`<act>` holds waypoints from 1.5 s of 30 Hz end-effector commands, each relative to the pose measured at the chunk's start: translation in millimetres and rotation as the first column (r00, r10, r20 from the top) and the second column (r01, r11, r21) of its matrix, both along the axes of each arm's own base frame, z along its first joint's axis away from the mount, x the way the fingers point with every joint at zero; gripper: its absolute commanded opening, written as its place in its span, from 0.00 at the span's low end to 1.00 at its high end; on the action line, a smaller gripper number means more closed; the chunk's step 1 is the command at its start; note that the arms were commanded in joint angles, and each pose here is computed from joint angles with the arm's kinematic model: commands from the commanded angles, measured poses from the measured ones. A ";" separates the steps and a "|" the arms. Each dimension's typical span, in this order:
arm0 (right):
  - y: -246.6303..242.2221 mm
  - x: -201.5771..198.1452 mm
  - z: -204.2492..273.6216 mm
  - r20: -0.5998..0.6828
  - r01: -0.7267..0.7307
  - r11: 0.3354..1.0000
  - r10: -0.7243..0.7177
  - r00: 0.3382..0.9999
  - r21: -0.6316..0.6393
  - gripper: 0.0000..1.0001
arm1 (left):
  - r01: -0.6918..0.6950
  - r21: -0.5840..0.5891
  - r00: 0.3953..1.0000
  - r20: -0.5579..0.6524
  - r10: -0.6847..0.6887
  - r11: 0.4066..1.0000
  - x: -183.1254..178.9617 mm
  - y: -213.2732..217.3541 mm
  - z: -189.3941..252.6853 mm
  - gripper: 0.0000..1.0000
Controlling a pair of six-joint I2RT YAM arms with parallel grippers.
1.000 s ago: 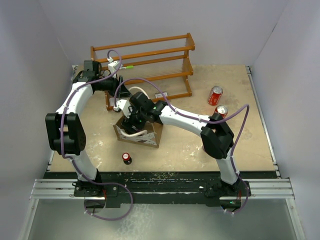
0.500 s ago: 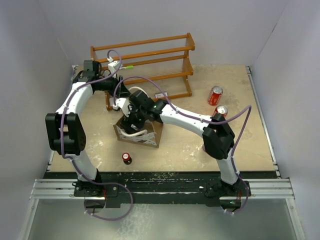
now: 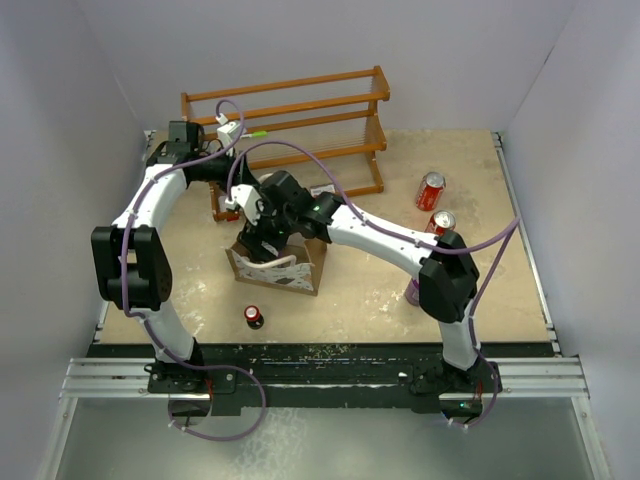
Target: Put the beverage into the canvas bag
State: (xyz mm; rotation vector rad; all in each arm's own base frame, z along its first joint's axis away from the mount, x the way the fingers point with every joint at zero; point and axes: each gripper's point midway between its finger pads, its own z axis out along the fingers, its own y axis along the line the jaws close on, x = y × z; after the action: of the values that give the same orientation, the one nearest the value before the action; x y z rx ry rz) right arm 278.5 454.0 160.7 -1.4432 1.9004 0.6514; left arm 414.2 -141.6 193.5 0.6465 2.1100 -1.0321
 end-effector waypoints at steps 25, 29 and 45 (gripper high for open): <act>-84.5 27.8 139.2 0.196 0.075 0.971 -0.121 0.973 0.226 0.78 | -0.011 0.011 0.992 0.124 0.010 1.000 -3.5 0.7 36.0 0.55; -137.8 46.6 137.1 0.197 0.144 0.961 -0.192 0.961 0.235 0.78 | -0.021 0.004 0.992 0.128 0.021 1.000 -3.3 0.6 41.2 0.54; -381.4 62.5 83.5 0.199 0.667 0.738 -0.673 0.713 0.102 0.80 | -0.046 0.001 0.997 0.067 0.046 0.999 -5.8 0.7 40.8 0.54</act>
State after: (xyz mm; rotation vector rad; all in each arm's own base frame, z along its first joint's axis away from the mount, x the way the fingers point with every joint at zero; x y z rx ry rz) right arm 343.5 108.3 240.2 -0.7446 2.0074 0.2335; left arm 409.5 -135.4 207.3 0.6139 2.1287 -0.9632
